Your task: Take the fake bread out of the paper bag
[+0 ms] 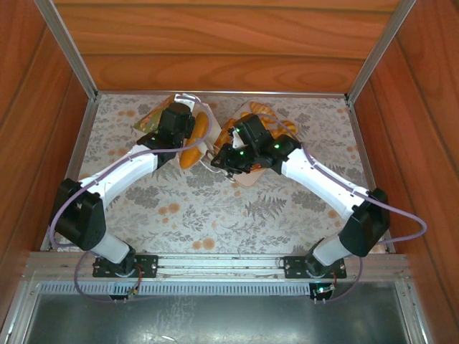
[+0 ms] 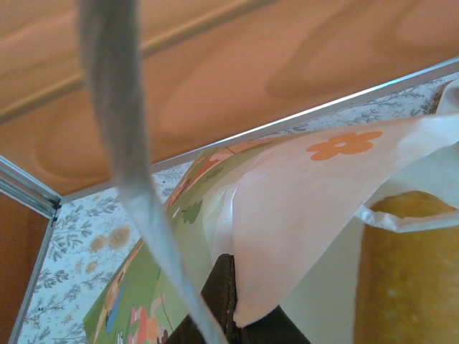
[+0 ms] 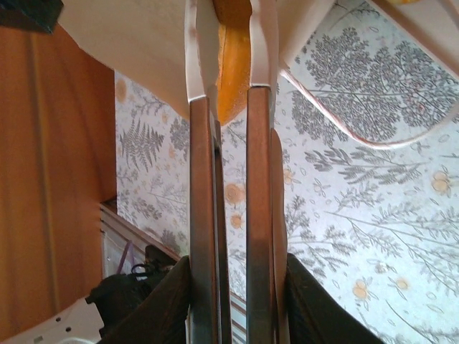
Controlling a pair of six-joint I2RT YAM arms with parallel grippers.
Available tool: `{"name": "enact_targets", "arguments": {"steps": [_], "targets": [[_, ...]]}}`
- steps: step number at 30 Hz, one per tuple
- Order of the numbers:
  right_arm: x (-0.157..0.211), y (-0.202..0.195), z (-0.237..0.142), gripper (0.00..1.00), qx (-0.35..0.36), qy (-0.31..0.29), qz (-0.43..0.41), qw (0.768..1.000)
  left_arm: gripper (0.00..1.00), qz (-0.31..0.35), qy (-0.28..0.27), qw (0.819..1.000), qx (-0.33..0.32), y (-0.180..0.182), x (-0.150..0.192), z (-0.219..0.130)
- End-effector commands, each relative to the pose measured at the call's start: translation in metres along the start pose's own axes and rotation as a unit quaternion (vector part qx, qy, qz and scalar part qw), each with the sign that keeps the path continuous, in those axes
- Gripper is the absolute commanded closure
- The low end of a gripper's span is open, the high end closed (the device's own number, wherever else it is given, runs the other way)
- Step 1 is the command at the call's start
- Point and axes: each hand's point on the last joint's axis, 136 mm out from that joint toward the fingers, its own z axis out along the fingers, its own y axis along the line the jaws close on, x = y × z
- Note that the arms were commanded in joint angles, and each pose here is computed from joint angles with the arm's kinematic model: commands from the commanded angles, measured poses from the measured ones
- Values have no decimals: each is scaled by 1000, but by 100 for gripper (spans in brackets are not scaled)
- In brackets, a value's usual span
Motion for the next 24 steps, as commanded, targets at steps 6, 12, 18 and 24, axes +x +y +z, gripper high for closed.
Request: {"name": "enact_targets", "arguments": {"steps": [6,12,18,24], "targets": [[23,5,-59,100,7,-14,-53,998,100,12,17,999,-27,11,-2,7],[35,-14,-95,100,62,-29,-70,995,100,14,25,999,-32,17,3,9],[35,-32,-124,100,132,-38,-102,985,100,12,26,999,-39,23,2,3],[30,-61,-127,100,235,-2,-153,960,100,-11,24,998,-49,37,-5,-11]]}}
